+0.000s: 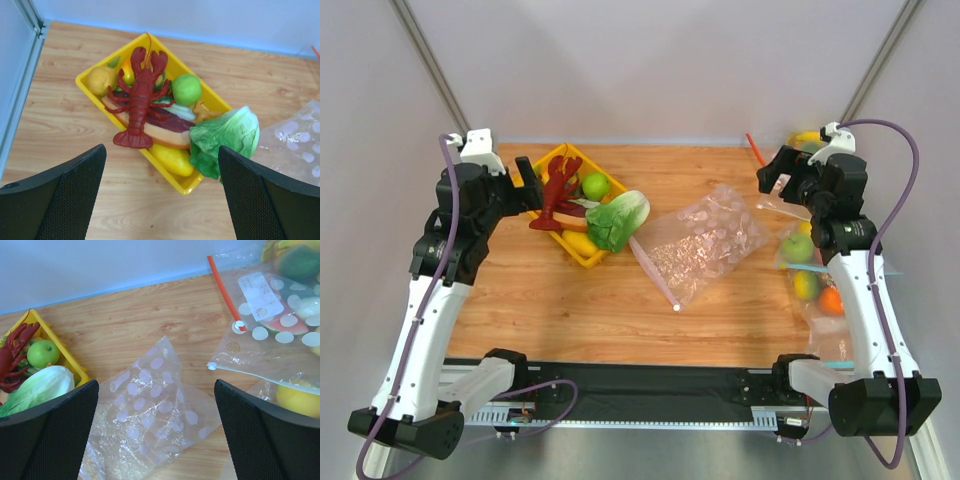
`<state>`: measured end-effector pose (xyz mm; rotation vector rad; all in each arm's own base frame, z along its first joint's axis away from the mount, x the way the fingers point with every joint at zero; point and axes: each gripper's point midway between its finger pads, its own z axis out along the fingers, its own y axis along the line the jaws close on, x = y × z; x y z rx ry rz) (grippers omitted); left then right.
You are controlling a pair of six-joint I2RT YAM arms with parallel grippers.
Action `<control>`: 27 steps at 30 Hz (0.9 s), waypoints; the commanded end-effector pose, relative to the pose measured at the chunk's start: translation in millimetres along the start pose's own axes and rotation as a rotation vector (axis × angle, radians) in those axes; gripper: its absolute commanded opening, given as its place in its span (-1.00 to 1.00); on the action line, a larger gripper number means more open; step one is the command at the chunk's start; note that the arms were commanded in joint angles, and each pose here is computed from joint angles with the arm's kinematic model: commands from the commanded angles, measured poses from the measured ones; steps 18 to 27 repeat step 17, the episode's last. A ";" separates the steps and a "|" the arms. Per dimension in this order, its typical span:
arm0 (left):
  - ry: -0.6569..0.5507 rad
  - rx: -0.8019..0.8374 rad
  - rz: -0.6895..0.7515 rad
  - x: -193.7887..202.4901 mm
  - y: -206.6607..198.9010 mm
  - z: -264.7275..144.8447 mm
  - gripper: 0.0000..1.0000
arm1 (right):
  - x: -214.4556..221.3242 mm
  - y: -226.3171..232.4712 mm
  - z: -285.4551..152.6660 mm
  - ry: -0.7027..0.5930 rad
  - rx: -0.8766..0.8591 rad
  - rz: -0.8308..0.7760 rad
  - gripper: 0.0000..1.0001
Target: Open the zip-top bag and remove the fake food
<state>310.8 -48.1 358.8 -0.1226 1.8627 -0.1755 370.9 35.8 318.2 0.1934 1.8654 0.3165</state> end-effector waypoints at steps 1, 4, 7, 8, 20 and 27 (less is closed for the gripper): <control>0.038 -0.006 0.029 5.9 4.3 -12.9 0.99 | -11.8 -0.1 -6.7 -0.051 0.008 -0.013 1.00; 0.039 -0.020 0.034 5.8 7.5 -17.0 0.99 | -13.2 1.6 -9.6 -0.059 0.003 -0.013 1.00; 0.032 -0.023 0.031 4.0 8.2 -20.1 0.99 | -13.2 1.9 -9.6 -0.058 0.001 -0.011 1.00; 0.034 -0.024 0.029 4.4 8.3 -20.7 0.99 | -13.3 1.5 -10.2 -0.059 0.003 -0.009 1.00; 0.025 -0.020 0.036 1.4 8.1 -24.0 0.99 | -13.6 1.1 -10.9 -0.057 0.007 -0.015 1.00; 0.025 -0.020 0.036 1.4 8.1 -24.0 0.99 | -13.6 1.1 -10.9 -0.057 0.007 -0.015 1.00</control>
